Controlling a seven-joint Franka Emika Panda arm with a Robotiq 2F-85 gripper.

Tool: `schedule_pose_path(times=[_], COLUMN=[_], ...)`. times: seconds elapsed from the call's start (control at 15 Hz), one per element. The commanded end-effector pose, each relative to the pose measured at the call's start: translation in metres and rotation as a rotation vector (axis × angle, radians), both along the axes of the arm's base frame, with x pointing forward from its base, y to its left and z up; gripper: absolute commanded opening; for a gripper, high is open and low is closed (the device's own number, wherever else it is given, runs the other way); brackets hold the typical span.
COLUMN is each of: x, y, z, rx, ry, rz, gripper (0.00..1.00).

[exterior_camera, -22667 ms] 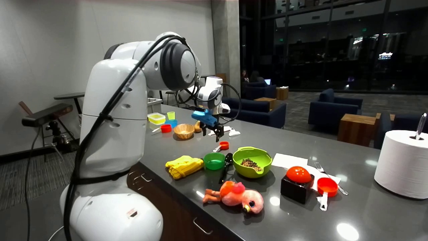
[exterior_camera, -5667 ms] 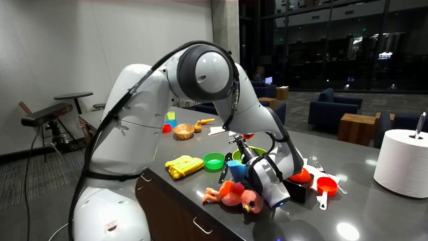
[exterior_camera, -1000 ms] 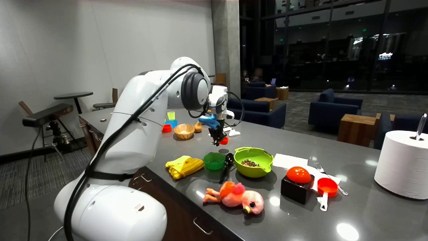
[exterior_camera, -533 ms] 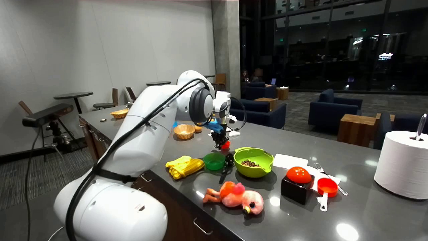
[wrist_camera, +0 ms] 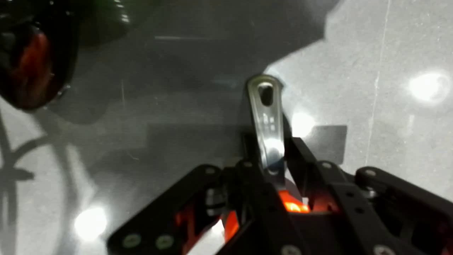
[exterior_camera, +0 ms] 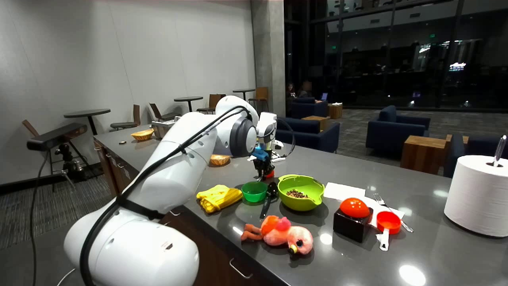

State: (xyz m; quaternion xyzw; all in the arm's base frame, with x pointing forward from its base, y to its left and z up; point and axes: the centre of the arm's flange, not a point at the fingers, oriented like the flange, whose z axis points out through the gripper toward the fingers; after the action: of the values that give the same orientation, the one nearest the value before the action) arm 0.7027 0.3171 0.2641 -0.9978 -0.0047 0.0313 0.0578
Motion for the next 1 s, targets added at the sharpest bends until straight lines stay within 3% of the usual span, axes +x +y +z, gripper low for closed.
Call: schedule_pose_path(times=[0.0, 0.4, 0.93], x=[0.019, 0.018, -0.007], y=[0.009, 0.008, 0.009], z=[0.005, 0.018, 0.056], rx=[-0.038, -0.054, -0.164], ry=[-0.004, -0.011, -0.059], rz=[0.014, 0.008, -0.004], gripper=[0.62, 0.99, 1.0])
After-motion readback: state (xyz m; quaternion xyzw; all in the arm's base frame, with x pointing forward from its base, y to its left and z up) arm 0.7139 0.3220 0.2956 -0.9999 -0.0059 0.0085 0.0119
